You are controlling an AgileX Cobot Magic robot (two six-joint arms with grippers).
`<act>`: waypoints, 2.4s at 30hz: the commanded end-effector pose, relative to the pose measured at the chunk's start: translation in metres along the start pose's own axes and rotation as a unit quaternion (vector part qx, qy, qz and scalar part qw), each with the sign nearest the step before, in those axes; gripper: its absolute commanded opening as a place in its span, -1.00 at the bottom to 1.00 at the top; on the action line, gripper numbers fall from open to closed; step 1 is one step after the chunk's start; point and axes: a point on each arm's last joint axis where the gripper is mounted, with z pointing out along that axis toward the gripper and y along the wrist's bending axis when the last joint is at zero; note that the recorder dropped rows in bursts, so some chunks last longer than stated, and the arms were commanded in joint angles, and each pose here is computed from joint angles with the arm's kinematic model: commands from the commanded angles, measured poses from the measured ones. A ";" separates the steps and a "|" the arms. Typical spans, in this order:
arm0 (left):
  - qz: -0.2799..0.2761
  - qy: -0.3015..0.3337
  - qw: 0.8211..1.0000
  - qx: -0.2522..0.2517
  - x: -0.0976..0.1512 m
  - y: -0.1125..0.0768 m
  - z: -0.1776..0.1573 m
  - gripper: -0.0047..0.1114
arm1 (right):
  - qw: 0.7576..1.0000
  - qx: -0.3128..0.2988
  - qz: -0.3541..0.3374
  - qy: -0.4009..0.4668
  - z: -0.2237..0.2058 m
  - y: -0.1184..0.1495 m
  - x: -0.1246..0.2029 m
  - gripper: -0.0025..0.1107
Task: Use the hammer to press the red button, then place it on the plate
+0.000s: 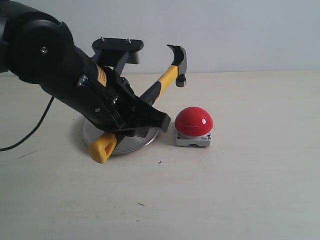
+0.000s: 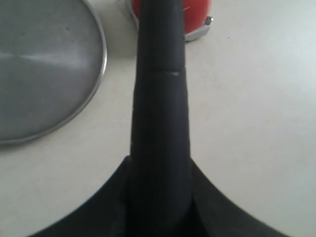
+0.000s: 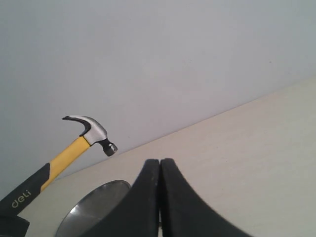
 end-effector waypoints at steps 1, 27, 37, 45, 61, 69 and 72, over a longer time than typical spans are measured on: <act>0.015 -0.028 0.999 0.008 -0.007 -0.009 0.006 -0.92 | 1.000 -0.003 0.000 -0.003 0.000 0.000 0.000 -0.96; 0.055 -0.166 0.984 0.014 -0.061 -0.021 -0.109 -0.92 | 1.000 -0.003 0.000 -0.003 0.000 0.000 0.000 -0.96; 0.038 -0.085 0.996 -0.002 -0.041 -0.015 -0.041 -0.92 | 1.000 -0.003 0.000 -0.003 0.000 0.000 0.000 -0.96; 0.046 0.084 0.995 -0.037 0.023 0.001 0.082 -0.92 | 1.000 -0.003 0.000 -0.003 0.000 0.000 0.000 -0.96; -0.020 -0.078 0.996 0.037 -0.044 0.028 -0.023 -0.92 | 1.000 -0.003 0.000 -0.003 0.000 0.000 0.000 -0.96; -0.101 -0.137 0.963 0.207 -0.034 0.053 -0.022 -0.92 | 1.000 -0.003 0.000 -0.003 0.000 0.000 0.000 -0.96; -0.157 -0.161 0.951 0.211 -0.018 0.073 -0.012 -0.92 | 1.000 -0.003 0.000 -0.003 0.000 0.000 0.000 -0.96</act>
